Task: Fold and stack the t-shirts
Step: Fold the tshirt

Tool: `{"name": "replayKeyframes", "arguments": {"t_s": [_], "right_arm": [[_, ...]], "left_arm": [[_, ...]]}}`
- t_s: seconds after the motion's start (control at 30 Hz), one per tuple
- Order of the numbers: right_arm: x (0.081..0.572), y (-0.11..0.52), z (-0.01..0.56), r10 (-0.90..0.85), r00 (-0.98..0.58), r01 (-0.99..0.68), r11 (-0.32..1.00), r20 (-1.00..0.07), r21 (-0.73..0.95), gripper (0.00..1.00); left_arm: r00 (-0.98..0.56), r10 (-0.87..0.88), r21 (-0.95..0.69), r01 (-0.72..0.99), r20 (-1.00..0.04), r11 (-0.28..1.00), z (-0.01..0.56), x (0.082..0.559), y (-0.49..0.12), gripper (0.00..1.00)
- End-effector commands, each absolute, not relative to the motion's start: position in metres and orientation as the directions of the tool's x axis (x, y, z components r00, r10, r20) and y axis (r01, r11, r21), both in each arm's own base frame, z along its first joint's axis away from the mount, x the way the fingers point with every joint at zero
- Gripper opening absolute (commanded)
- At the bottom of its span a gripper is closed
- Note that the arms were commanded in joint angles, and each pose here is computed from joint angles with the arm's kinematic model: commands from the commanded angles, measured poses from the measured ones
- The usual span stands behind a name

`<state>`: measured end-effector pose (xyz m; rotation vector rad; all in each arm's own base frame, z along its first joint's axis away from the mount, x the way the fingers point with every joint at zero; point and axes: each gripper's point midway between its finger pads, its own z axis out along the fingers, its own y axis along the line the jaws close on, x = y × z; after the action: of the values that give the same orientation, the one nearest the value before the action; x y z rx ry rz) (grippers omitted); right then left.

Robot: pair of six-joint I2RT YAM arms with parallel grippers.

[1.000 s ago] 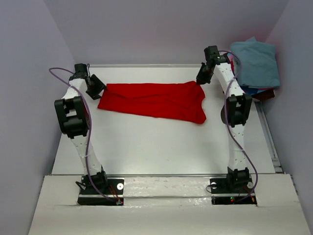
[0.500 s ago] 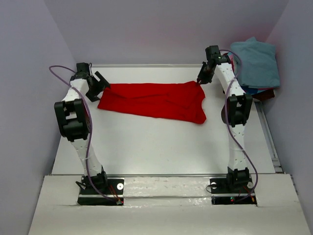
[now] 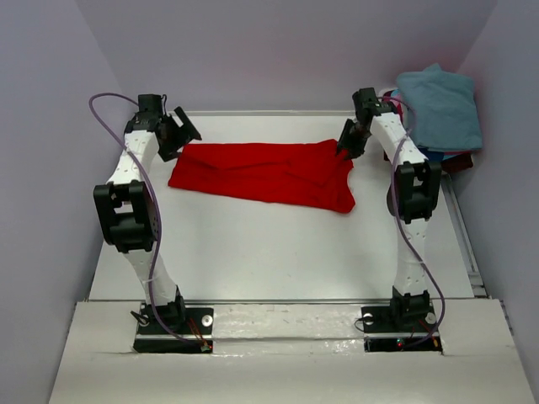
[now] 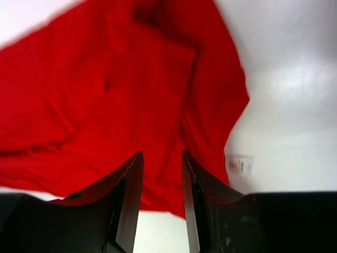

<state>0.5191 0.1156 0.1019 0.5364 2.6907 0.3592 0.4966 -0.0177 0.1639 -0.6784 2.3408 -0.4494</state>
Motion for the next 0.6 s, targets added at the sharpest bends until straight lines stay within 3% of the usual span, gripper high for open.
{"name": "replayKeyframes", "arguments": {"t_s": [0.0,0.3,0.57], "right_arm": [[0.485,0.143,0.133,0.364,-0.882,0.246,0.897,-0.3,0.367,0.41],[0.408,0.189,0.115,0.254,-0.948,0.171,0.914,-0.19,0.367,0.35],[0.38,0.185,0.088,0.242,-0.959,0.187,0.932,-0.149,0.312,0.27]], "left_arm": [[-0.706,-0.538,-0.469,-0.321,-0.46,0.823,0.15,0.487,-0.027,0.99],[-0.762,-0.528,-0.468,-0.336,-0.375,0.817,0.108,0.479,-0.034,0.99],[-0.793,-0.509,-0.455,-0.337,-0.334,0.824,0.083,0.475,-0.044,0.99]]}}
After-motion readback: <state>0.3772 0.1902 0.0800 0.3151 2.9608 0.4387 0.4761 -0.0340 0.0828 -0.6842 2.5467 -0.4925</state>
